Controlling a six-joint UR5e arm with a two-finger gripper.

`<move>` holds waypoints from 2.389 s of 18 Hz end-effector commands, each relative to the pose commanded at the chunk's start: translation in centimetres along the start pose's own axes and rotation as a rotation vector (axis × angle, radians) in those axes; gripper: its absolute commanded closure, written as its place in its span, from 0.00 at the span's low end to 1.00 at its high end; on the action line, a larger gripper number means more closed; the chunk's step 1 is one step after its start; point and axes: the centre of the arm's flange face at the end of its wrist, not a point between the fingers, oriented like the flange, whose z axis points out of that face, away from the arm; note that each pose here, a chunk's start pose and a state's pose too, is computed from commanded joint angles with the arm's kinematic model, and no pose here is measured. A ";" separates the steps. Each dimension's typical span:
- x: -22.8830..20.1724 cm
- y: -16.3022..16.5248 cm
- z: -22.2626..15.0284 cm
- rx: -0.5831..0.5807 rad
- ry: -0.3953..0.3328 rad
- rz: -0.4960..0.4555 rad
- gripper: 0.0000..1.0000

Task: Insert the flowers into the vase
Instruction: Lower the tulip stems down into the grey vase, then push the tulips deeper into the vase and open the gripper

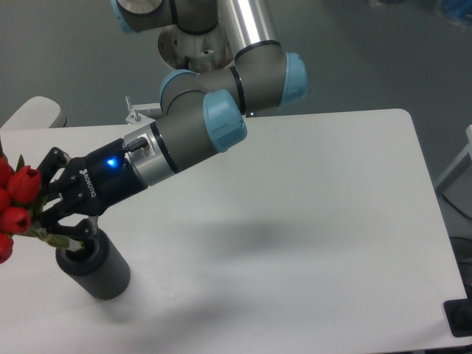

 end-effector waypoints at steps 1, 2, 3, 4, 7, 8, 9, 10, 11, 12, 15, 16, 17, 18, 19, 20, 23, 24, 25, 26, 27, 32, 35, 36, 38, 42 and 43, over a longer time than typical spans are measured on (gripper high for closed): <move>0.1 0.3 0.1 0.002 0.003 0.009 0.72; 0.2 1.0 0.2 0.000 0.006 0.020 0.72; 0.3 1.5 0.2 -0.001 0.008 0.033 0.72; 0.4 2.0 0.3 -0.003 0.010 0.045 0.72; 0.5 3.7 0.3 -0.006 0.012 0.044 0.72; 0.5 4.2 0.3 -0.007 0.012 0.051 0.72; 0.5 4.6 0.4 -0.008 0.013 0.055 0.72; 0.4 5.2 0.5 -0.010 0.015 0.052 0.72; 0.3 5.5 0.6 -0.009 0.017 0.060 0.72; 0.3 5.8 0.6 -0.010 0.018 0.061 0.72; 0.3 7.5 0.9 -0.017 0.023 0.056 0.72; 0.1 8.4 1.1 -0.019 0.026 0.066 0.72; -0.1 9.0 1.1 -0.019 0.027 0.076 0.72; 0.0 9.6 1.2 -0.020 0.029 0.077 0.72; -0.1 9.8 1.3 -0.021 0.030 0.075 0.72; -0.1 10.1 1.3 -0.021 0.032 0.071 0.72; -0.4 11.2 1.2 -0.024 0.029 0.068 0.72; -0.4 11.4 1.0 -0.024 0.027 0.073 0.72; -0.4 11.8 1.1 -0.027 0.028 0.076 0.71; -0.5 12.2 0.9 -0.027 0.025 0.075 0.70; -0.5 12.5 0.9 -0.028 0.024 0.075 0.70; -0.6 13.8 0.6 -0.030 0.021 0.051 0.66; -0.9 14.4 0.7 -0.030 0.023 0.037 0.62; -1.0 14.7 0.7 -0.030 0.024 0.033 0.61; -1.0 14.9 0.9 -0.032 0.025 0.028 0.59; -1.2 16.0 1.0 -0.033 0.028 0.007 0.38; -1.2 16.3 1.2 -0.034 0.031 0.001 0.35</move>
